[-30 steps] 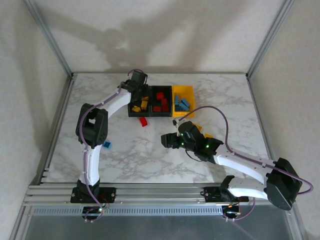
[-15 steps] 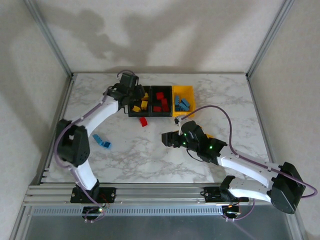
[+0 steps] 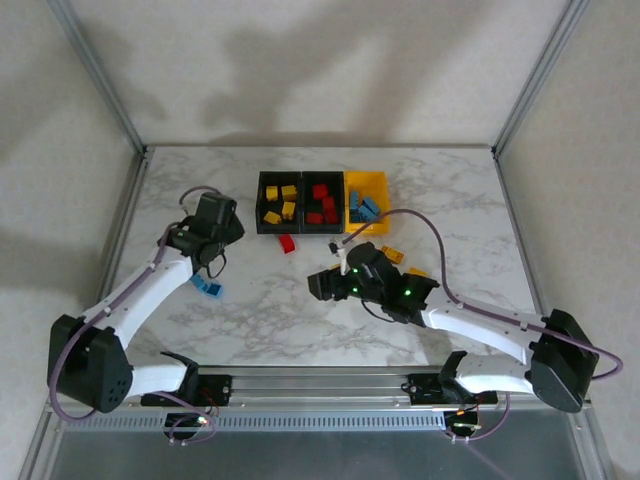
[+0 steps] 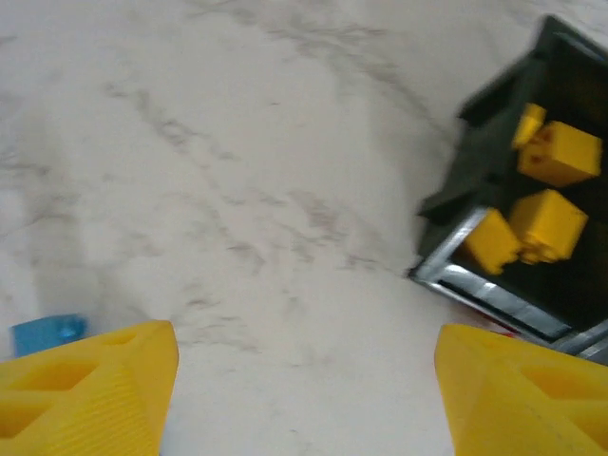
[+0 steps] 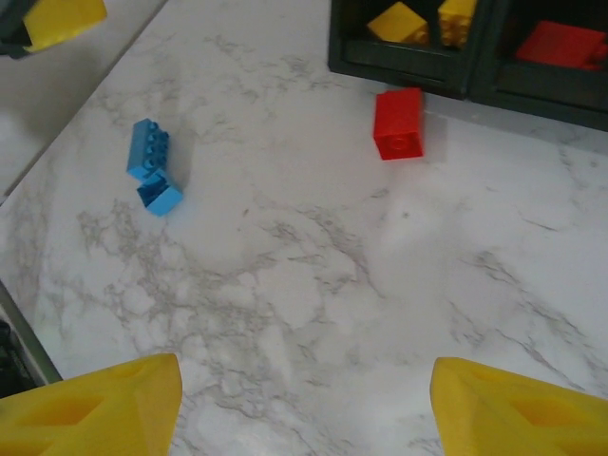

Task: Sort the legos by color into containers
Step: Pick up the lego from the middle-left of the table.

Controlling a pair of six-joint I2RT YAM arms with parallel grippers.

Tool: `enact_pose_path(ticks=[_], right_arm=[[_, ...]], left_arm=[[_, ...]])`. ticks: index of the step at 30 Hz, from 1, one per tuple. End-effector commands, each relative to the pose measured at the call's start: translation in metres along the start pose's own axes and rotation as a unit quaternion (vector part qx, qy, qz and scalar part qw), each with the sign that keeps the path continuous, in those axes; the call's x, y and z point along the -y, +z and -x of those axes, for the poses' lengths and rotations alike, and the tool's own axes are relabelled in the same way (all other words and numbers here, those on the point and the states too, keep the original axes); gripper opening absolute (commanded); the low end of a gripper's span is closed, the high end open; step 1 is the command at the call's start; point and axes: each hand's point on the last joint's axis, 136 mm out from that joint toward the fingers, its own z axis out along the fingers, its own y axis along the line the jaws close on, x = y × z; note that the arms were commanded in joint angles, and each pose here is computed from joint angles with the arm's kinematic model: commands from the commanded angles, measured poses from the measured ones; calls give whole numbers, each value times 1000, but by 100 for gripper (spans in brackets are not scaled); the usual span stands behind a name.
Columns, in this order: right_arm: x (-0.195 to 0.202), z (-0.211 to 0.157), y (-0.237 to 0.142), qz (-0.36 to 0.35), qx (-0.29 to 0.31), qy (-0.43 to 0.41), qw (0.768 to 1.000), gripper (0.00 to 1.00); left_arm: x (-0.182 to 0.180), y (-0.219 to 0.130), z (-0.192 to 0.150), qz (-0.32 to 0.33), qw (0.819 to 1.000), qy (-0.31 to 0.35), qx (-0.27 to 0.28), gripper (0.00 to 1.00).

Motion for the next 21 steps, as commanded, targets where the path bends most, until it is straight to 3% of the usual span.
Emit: enact_pose_path(ticks=[1,8,21], right_arm=[[-27,15,7,32,14,-23,999,70],[-47,9,16,53,3,-34,998,69],[-39,1,16,39,-1,-29,999,69]], left_arm=[[-45,4,-13,70,997,-30,-7,71],[-97,26,-40,136,987,-83,-22,70],[-123,52,-74,164,981,-87,-53,61]])
